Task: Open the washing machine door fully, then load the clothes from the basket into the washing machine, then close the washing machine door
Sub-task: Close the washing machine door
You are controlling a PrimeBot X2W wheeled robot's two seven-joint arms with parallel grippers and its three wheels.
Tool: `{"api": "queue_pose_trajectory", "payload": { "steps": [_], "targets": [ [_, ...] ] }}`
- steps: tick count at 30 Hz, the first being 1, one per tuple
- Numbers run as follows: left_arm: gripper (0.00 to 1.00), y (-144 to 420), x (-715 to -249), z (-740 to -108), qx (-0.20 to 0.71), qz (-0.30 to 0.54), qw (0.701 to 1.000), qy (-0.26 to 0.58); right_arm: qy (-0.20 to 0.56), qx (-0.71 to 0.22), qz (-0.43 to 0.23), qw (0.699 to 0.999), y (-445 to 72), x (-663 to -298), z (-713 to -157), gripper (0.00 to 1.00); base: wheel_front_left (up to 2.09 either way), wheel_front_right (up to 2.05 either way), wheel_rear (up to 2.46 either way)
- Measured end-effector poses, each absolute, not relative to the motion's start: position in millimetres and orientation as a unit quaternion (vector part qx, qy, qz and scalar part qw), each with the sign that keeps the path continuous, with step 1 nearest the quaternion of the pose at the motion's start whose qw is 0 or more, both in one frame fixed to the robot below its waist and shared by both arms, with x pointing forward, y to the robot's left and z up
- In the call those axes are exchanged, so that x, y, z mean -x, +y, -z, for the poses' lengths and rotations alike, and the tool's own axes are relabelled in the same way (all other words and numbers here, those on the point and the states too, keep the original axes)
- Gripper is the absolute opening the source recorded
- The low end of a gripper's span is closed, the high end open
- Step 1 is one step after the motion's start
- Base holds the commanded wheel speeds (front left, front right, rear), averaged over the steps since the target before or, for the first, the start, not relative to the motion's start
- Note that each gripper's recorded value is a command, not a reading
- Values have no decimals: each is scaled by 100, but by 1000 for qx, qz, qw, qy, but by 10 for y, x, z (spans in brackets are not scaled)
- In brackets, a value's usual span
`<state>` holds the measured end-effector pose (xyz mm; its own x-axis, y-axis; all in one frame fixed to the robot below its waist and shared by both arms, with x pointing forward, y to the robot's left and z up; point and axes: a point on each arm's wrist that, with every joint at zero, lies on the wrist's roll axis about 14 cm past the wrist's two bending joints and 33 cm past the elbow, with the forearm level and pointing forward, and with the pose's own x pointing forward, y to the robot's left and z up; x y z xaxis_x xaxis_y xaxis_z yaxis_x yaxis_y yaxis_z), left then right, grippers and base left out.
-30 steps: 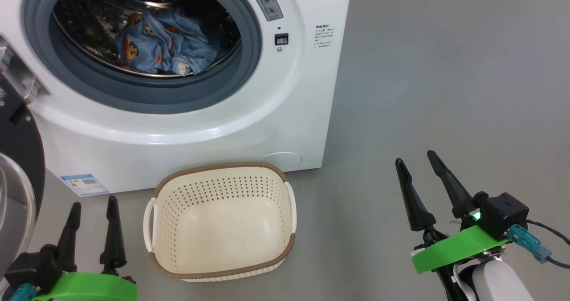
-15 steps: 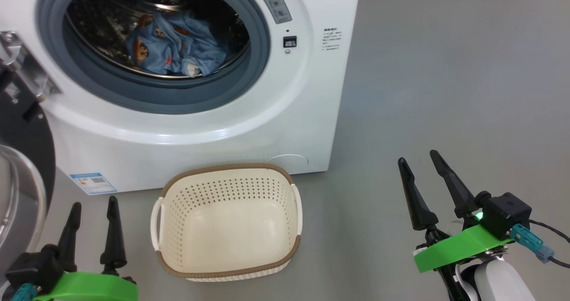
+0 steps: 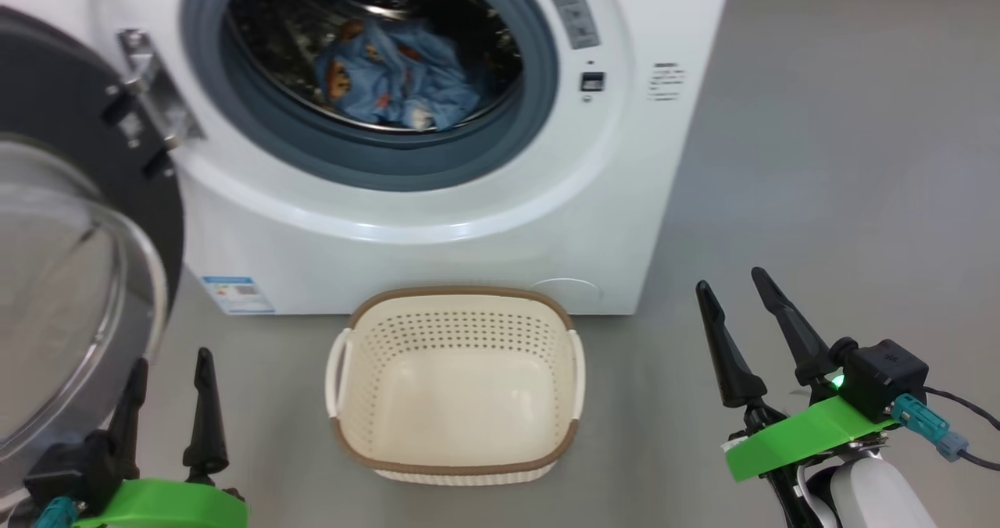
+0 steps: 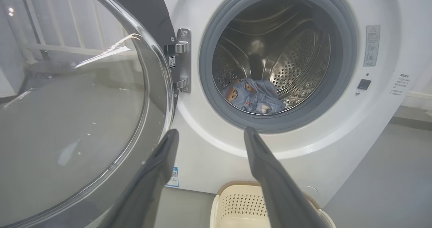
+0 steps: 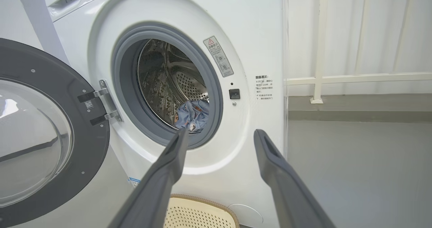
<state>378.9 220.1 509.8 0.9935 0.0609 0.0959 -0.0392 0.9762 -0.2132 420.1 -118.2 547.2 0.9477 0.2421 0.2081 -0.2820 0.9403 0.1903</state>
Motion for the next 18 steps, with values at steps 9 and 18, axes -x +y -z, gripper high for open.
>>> {"api": "queue_pose_trajectory", "payload": {
  "steps": [9, 18],
  "targets": [
    [100, 2523, -3525, -5107, 93, -79, 991, -55, -83, -117, -187, 972, -780, -4296, -5450, 100, 0, 0, 0],
    [100, 2841, -3214, -5107, 91, -138, 985, -58, -73, -122, -244, 959, -347, -4354, -5428, 100, 0, 0, 0]
  ]
}}
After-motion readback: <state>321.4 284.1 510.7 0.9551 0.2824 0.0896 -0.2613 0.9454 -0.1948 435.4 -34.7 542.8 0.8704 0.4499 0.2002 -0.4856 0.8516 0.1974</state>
